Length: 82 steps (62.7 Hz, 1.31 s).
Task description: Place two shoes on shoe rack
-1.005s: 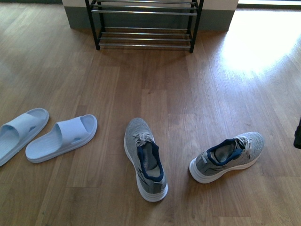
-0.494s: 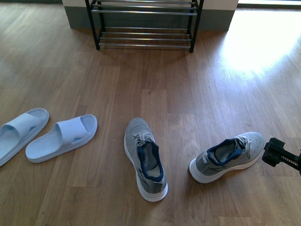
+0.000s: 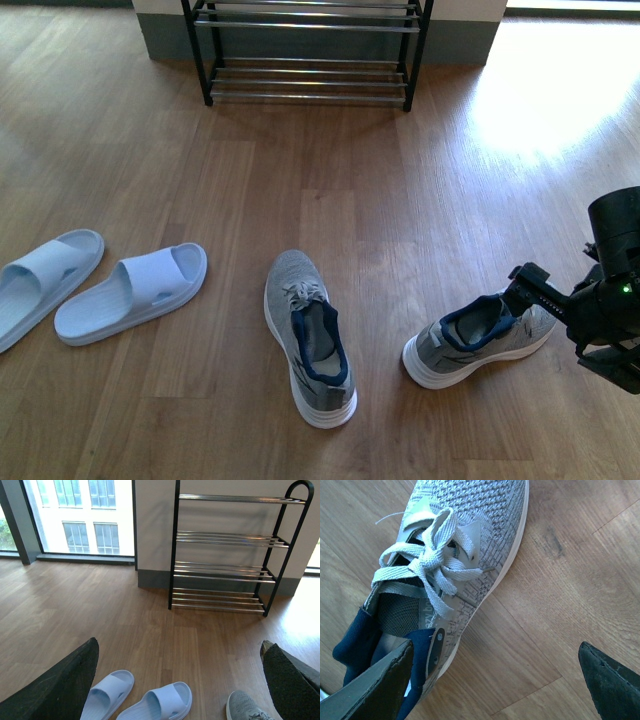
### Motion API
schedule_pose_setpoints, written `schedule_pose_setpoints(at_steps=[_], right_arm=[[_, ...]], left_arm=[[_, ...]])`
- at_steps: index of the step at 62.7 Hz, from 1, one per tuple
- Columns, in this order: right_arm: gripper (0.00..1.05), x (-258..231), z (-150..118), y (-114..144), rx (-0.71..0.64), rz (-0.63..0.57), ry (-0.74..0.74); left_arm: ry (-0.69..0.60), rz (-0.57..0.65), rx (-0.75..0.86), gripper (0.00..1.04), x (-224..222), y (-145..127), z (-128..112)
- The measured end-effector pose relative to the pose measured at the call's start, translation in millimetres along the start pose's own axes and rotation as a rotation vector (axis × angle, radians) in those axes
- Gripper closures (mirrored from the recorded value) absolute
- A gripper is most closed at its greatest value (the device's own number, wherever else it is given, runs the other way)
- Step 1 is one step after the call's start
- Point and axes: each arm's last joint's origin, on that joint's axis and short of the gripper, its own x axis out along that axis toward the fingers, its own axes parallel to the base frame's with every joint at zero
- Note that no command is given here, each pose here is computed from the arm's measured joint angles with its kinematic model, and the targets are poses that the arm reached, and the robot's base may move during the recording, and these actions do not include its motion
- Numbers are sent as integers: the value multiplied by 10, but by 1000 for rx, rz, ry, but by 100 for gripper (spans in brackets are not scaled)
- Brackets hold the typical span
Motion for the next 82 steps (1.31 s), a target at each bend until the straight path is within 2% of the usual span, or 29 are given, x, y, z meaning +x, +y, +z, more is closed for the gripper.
schedule_pose_setpoints(at_steps=[30, 52, 72, 74, 79, 82], right_arm=[[9, 266, -109, 57, 23, -12, 56], [9, 487, -268, 169, -15, -8, 102], [9, 611, -225, 284, -28, -5, 89], [12, 613, -209, 297, -32, -7, 83], [31, 618, -193, 309, -41, -8, 76], [38, 618, -193, 309, -42, -8, 75]], left_arm=[[0, 0, 0, 9, 0, 0, 0], [0, 0, 0, 9, 0, 0, 0], [0, 0, 0, 9, 0, 0, 0], [0, 0, 0, 9, 0, 0, 0], [0, 0, 0, 9, 0, 0, 0], [0, 0, 0, 9, 0, 0, 0]])
